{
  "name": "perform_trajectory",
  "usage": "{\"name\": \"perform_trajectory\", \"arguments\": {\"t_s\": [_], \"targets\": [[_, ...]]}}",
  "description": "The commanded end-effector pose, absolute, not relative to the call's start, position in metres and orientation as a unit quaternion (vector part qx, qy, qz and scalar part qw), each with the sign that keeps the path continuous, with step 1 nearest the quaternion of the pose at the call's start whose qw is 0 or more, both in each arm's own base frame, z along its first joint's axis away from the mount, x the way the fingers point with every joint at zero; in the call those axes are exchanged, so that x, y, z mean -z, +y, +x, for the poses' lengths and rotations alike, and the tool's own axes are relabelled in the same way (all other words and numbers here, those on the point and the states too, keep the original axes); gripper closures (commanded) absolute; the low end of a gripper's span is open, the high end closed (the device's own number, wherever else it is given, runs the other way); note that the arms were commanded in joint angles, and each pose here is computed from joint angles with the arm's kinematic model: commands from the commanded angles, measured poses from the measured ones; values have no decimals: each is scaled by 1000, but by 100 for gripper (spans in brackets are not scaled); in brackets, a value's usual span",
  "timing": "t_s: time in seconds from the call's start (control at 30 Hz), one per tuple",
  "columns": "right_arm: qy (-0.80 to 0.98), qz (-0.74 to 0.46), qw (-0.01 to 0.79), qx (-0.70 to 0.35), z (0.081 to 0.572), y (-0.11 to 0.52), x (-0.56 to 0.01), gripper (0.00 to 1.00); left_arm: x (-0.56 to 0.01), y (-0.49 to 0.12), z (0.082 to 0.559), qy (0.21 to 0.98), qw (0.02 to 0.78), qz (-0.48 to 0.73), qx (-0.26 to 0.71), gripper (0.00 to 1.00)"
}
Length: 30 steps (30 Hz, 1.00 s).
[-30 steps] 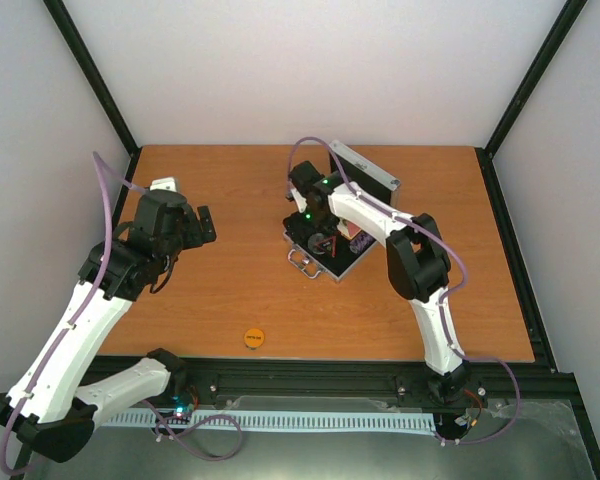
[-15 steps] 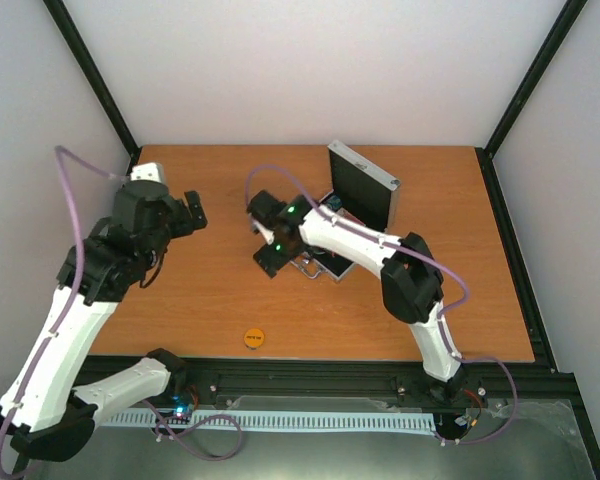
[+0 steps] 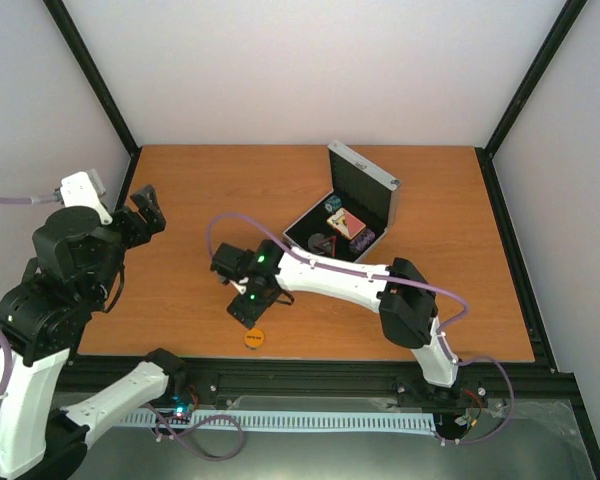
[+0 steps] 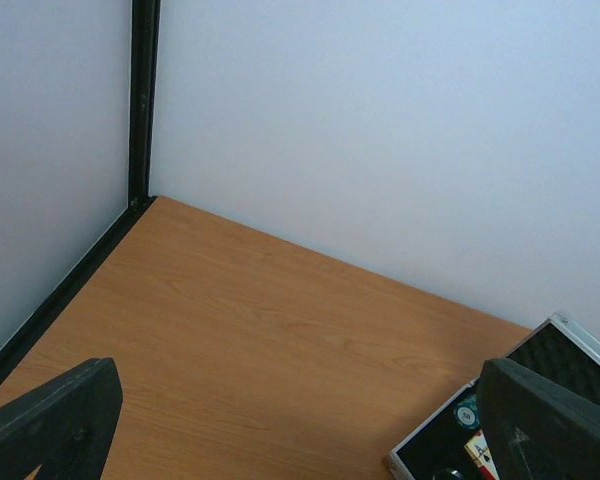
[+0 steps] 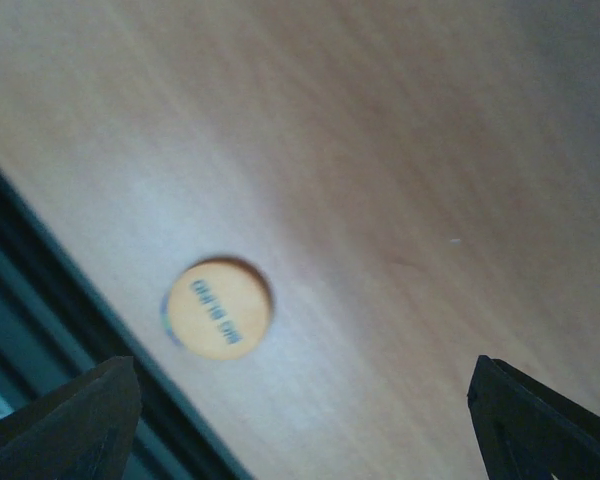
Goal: Pack up texas hold em set
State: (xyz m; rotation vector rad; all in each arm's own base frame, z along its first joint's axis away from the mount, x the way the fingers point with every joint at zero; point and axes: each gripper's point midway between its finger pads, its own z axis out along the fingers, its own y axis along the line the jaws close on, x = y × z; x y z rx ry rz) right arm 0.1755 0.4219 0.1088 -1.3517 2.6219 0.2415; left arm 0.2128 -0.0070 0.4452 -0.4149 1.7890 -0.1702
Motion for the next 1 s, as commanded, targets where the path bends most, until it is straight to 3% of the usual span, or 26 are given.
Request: {"name": "perform_trajectory", "arguments": {"t_s": [0.0, 0.33, 0.97], "targets": [[879, -466, 60, -85, 139, 434, -93, 9, -444, -2, 203, 777, 601, -174, 68, 0], [882, -457, 2, -116, 99, 441, -54, 10, -445, 3, 185, 775, 602, -175, 86, 0], [883, -467, 9, -53, 120, 444, -19, 12, -443, -2, 186, 781, 597, -162, 90, 0]]}}
